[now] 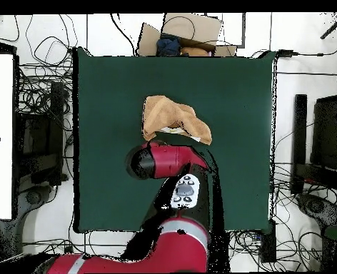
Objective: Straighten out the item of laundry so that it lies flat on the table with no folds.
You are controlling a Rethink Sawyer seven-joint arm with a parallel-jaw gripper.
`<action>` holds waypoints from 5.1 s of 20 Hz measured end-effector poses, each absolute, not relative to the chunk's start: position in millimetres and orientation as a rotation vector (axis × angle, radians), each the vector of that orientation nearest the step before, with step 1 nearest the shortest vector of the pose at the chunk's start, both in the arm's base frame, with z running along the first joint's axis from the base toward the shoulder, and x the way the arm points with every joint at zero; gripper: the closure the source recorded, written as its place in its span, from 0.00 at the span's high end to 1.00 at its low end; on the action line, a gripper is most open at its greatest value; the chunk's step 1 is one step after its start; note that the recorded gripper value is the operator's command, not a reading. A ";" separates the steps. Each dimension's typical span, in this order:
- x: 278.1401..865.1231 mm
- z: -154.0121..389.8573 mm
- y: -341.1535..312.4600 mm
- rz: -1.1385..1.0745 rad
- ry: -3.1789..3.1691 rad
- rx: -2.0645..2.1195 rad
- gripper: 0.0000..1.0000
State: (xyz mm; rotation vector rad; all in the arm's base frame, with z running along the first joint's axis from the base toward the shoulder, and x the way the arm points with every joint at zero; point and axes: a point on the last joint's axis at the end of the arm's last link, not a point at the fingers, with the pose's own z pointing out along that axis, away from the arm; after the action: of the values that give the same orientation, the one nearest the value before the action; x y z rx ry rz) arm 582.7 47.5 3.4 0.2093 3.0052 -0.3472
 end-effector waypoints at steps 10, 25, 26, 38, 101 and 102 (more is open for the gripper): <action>633.1 -15.5 42.3 -0.347 3.015 0.223 1.00; 700.6 -47.5 36.5 -0.342 2.987 0.225 1.00; 703.7 -48.5 36.5 -0.346 2.989 0.225 1.00; 735.4 -48.1 37.4 -0.372 3.005 0.232 1.00; 731.7 -12.3 34.3 -0.540 2.807 -0.381 1.00; 732.2 -13.4 31.8 -0.554 2.803 -0.390 1.00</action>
State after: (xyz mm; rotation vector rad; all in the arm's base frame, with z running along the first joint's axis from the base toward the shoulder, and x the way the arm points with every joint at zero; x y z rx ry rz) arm 732.2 31.8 -13.4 -0.3901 2.8028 -0.5541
